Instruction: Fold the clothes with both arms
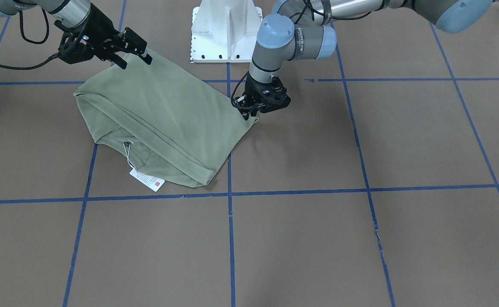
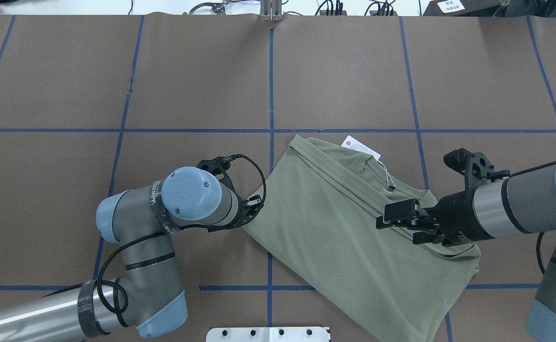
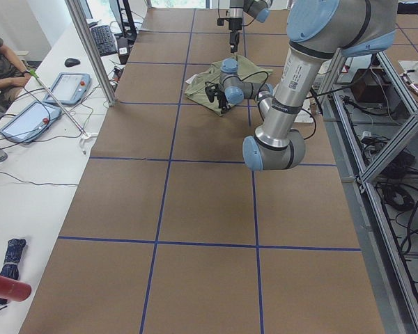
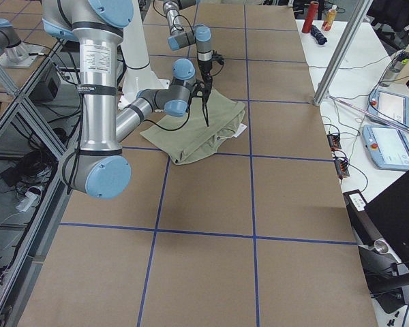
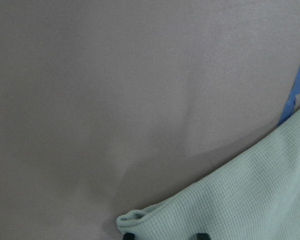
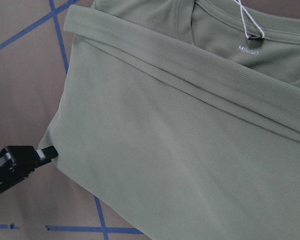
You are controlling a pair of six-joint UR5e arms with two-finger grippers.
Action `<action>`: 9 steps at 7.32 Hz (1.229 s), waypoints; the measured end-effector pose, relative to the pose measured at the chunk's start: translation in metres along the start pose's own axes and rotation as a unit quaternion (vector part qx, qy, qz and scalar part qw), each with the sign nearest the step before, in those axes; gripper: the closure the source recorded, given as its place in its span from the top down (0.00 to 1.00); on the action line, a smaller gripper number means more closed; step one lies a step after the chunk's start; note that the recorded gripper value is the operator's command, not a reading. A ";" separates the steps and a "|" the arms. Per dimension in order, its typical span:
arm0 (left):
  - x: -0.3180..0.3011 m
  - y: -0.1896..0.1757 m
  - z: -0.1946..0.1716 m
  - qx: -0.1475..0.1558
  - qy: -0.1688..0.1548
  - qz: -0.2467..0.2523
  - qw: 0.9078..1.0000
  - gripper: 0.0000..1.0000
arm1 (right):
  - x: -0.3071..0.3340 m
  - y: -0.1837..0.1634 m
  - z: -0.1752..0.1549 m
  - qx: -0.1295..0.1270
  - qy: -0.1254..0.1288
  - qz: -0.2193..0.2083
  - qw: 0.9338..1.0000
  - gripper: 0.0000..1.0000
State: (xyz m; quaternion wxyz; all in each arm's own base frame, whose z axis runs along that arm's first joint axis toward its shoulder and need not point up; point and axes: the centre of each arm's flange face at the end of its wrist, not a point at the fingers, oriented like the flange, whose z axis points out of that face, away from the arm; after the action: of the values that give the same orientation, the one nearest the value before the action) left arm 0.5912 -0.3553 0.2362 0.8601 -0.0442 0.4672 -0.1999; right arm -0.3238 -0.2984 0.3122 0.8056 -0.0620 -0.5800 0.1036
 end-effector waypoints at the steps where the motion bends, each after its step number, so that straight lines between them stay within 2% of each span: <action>1: 0.000 0.000 -0.001 0.000 0.000 0.000 1.000 0.00 | 0.000 0.000 0.000 0.000 0.000 0.000 1.000 1.00; 4: -0.001 -0.027 -0.010 0.017 0.004 -0.010 1.000 0.00 | 0.002 -0.007 -0.004 0.010 0.000 0.004 1.000 1.00; 7: -0.004 -0.097 -0.018 0.059 -0.002 -0.006 0.998 0.00 | 0.001 -0.012 -0.004 0.027 -0.002 0.004 1.000 1.00; 9: -0.008 -0.159 -0.012 0.090 0.001 0.011 0.996 0.00 | -0.002 -0.012 -0.004 0.030 -0.004 0.003 1.000 1.00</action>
State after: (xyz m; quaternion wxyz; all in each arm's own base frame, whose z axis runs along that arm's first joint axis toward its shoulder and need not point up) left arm 0.5291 -0.4965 0.2774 0.8623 0.0387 0.4485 -0.2319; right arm -0.3190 -0.3109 0.3119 0.8042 -0.0389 -0.5800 0.1237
